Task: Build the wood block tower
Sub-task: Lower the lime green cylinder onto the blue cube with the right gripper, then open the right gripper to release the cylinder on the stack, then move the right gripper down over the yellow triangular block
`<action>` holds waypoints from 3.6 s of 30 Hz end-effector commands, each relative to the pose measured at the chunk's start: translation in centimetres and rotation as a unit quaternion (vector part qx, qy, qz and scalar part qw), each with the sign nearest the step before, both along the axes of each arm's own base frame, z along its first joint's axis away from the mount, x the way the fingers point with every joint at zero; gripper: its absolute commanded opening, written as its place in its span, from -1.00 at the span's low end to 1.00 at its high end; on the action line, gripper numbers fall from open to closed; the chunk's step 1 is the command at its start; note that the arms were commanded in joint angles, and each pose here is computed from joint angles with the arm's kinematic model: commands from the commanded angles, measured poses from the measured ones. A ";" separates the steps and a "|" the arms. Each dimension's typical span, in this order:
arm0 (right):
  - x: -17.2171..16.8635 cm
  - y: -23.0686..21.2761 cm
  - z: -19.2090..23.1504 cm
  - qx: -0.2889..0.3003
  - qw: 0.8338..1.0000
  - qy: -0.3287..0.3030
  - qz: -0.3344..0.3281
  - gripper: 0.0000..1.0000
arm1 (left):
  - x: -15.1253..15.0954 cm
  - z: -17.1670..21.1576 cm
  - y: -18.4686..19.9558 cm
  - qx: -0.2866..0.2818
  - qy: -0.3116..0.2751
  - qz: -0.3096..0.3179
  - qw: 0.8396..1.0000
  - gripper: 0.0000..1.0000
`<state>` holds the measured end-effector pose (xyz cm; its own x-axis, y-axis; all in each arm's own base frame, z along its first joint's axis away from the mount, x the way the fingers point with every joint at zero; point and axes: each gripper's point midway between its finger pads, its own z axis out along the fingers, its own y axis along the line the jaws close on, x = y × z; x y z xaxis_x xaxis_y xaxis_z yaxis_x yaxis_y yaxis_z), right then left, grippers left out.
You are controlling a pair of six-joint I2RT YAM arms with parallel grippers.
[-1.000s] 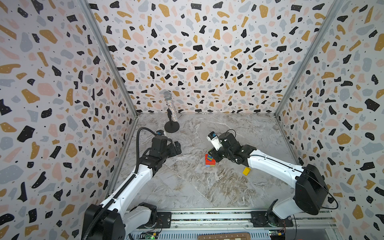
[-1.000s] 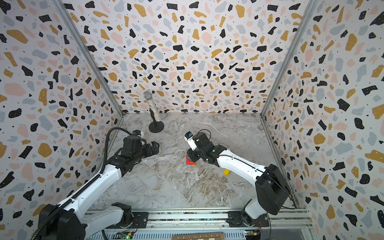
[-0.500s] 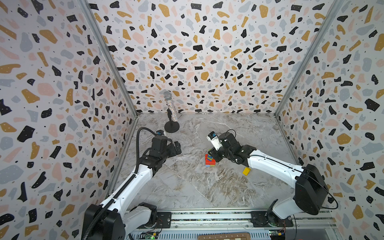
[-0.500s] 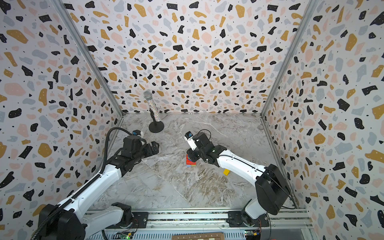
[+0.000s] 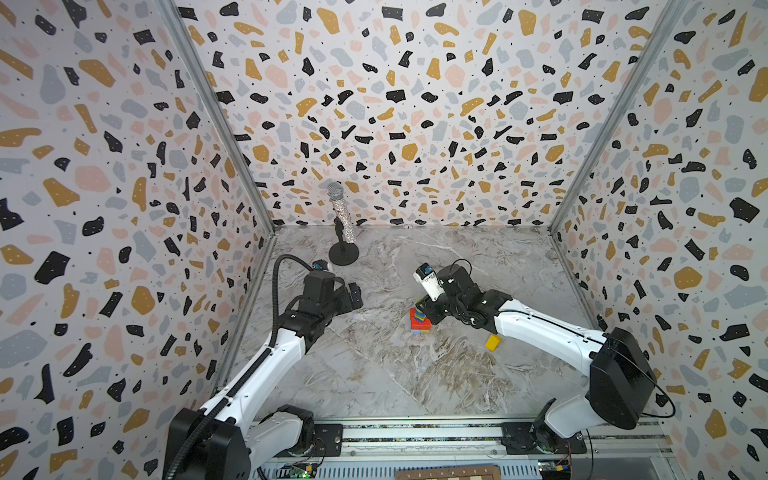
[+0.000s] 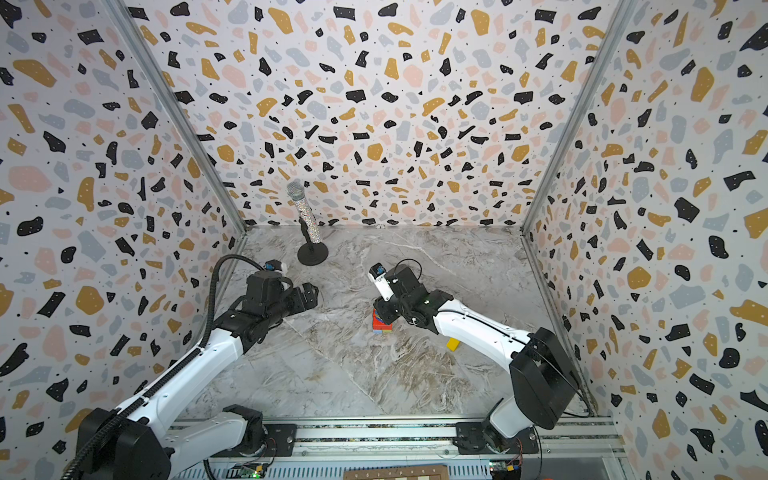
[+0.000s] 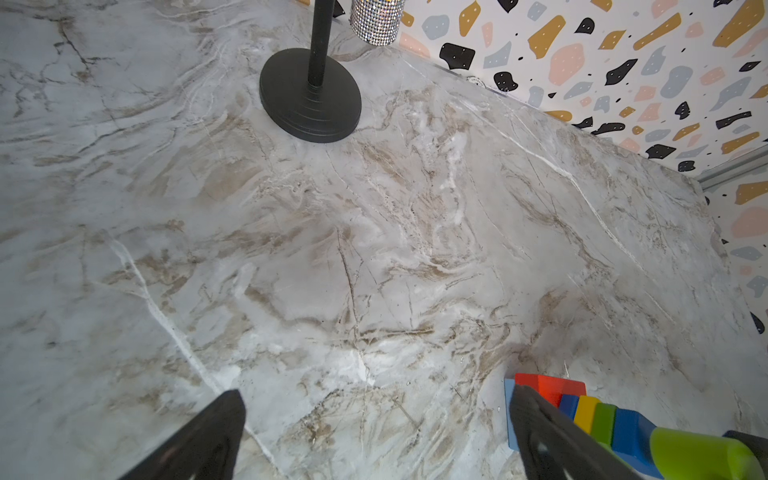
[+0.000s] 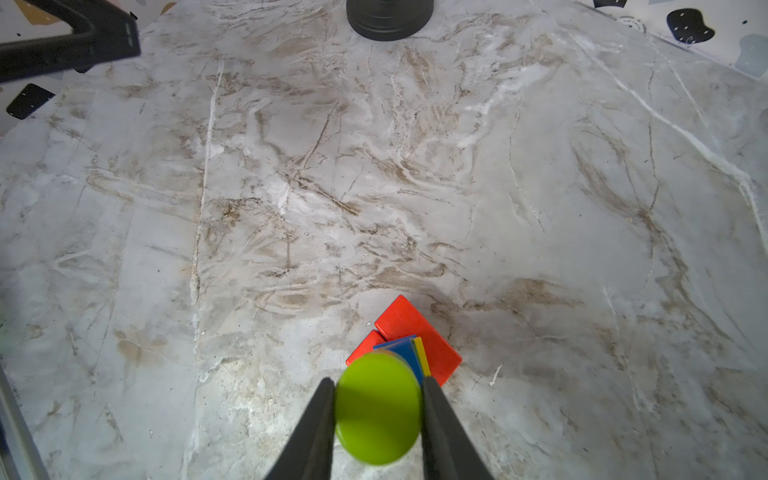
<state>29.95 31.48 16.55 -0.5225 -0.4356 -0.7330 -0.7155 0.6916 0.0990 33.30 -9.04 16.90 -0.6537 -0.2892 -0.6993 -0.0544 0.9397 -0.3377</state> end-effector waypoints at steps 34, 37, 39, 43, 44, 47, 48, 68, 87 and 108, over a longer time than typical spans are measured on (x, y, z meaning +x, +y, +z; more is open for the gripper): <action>0.8 -1.5 5.2 0.002 0.999 -0.030 -0.041 0.12 | 0.1 0.7 0.2 0.006 -0.014 0.004 1.000 1.00; 0.7 -2.6 6.9 0.012 0.998 -0.035 -0.060 0.17 | 0.1 0.5 -0.1 -0.005 -0.013 0.002 1.000 1.00; 0.8 -3.8 7.8 0.028 0.996 -0.033 -0.084 0.18 | -0.2 0.2 -0.5 -0.011 -0.010 -0.005 1.000 1.00; 1.2 -8.2 6.6 0.054 0.985 0.017 -0.163 0.18 | -1.5 -0.7 -1.8 -0.008 -0.012 -0.007 1.000 1.00; 1.2 -9.2 6.2 0.060 0.982 0.031 -0.179 0.17 | -1.9 -1.0 -2.2 -0.011 -0.014 -0.009 1.000 1.00; 0.9 -12.6 4.7 0.075 0.969 0.066 -0.224 0.12 | -2.8 -2.1 -2.8 -0.016 -0.013 -0.009 1.000 1.00; 0.6 -13.6 4.0 0.077 0.965 0.076 -0.238 0.11 | -3.1 -2.5 -2.9 -0.016 -0.012 -0.010 1.000 1.00; -6.5 -21.8 -8.9 0.032 0.886 0.241 -0.394 0.10 | -6.1 -7.2 -4.4 -0.010 -0.001 -0.047 0.999 1.00; -4.5 -21.7 -11.8 0.032 0.872 0.245 -0.421 0.21 | -7.0 -8.5 -4.8 -0.013 0.000 -0.072 0.997 1.00; -2.4 -22.5 -12.1 -0.044 0.890 0.214 -0.400 -0.23 | -6.6 -8.3 -4.6 -0.006 0.000 -0.064 0.998 1.00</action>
<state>26.82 9.13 3.29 -0.9190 0.1928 -0.3439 0.1309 0.9720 0.1952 26.19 -13.56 7.74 -0.7126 -0.2096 -0.6695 0.0565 0.9340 -0.3526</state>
